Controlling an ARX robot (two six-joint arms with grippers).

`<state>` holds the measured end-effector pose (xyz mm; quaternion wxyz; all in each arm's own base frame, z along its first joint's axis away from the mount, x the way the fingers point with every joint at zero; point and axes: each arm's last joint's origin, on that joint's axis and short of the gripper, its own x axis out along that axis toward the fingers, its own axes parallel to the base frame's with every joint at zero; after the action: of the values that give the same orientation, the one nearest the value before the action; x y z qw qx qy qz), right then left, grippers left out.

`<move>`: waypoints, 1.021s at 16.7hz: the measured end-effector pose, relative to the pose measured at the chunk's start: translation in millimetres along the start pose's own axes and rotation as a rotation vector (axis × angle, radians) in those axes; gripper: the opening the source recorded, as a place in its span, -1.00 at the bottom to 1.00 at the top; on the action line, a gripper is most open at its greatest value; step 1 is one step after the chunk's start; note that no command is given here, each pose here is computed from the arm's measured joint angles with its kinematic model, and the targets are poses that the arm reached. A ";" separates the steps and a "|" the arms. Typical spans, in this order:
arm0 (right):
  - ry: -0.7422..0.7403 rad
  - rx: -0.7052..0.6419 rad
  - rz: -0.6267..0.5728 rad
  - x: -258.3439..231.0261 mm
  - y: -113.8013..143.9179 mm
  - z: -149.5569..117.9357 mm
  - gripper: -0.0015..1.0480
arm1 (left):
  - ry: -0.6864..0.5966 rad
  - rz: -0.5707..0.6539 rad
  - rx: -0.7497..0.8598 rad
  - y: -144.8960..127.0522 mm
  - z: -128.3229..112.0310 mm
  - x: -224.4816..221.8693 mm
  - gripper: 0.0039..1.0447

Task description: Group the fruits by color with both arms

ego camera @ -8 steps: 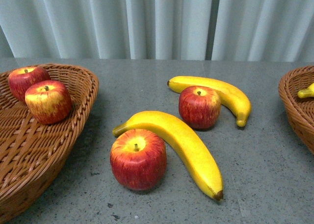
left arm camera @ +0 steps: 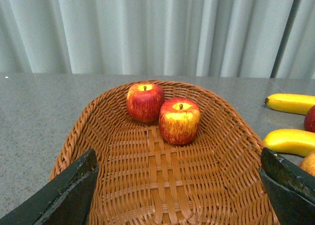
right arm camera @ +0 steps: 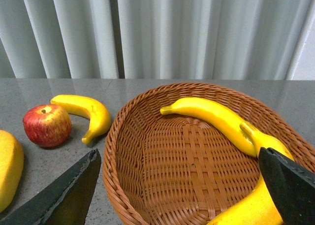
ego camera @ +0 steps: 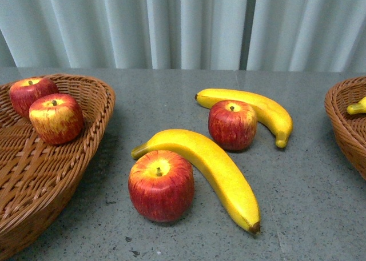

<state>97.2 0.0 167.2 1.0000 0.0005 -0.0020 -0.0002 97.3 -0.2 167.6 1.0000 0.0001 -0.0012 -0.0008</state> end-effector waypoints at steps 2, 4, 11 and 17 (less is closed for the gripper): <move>0.000 0.000 0.000 0.0 0.0 0.0 0.87 | 0.000 0.000 0.000 0.0 0.0 0.0 0.88; 0.000 0.000 0.000 0.0 0.0 0.0 0.87 | 0.000 0.000 0.000 0.0 0.1 0.0 0.88; 0.000 0.000 0.000 0.0 0.0 0.0 0.87 | 0.208 0.112 0.008 -2.6 -0.7 2.5 0.88; 0.000 0.001 0.000 0.0 0.0 0.0 0.87 | 0.103 -0.084 0.083 -44.0 83.6 87.4 0.88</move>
<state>97.2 0.0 167.2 1.0000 0.0009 -0.0020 0.0000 184.4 -44.3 251.4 0.9969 0.0418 0.0503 -0.0427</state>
